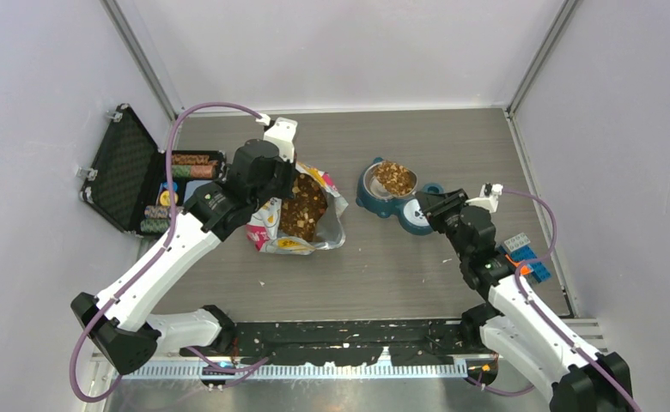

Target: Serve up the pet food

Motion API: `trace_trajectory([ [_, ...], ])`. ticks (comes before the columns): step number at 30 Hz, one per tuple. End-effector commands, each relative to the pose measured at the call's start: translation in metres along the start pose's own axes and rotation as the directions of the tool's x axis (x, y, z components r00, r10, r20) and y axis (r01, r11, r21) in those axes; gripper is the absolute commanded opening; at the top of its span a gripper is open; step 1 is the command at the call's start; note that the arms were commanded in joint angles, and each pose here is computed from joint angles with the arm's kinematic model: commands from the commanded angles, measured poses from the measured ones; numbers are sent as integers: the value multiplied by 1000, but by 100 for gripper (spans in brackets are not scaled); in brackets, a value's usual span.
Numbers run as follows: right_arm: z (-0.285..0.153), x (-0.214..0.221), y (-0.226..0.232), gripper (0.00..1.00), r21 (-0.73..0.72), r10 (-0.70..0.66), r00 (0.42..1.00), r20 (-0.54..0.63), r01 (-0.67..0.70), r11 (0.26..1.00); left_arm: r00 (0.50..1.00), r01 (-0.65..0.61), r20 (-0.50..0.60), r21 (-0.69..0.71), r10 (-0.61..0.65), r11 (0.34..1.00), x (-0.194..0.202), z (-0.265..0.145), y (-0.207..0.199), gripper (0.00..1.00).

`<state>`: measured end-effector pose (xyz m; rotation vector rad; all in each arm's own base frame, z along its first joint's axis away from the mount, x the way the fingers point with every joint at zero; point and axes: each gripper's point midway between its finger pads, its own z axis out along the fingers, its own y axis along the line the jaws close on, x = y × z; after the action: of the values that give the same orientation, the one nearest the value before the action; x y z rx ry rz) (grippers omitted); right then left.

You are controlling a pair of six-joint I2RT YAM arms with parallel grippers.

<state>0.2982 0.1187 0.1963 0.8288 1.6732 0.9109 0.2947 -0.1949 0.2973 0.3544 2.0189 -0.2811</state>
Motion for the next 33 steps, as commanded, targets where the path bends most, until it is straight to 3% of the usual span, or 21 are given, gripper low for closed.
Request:
trace_trajectory([
  [1, 4, -19, 29, 5, -86, -11, 998, 65, 17, 996, 973, 59, 217, 74, -74, 996, -60, -16, -12, 0],
  [33, 36, -26, 20, 5, 85, -200, 979, 42, 196, 977, 974, 58, 213, 73, -72, 996, -58, -14, -12, 0],
])
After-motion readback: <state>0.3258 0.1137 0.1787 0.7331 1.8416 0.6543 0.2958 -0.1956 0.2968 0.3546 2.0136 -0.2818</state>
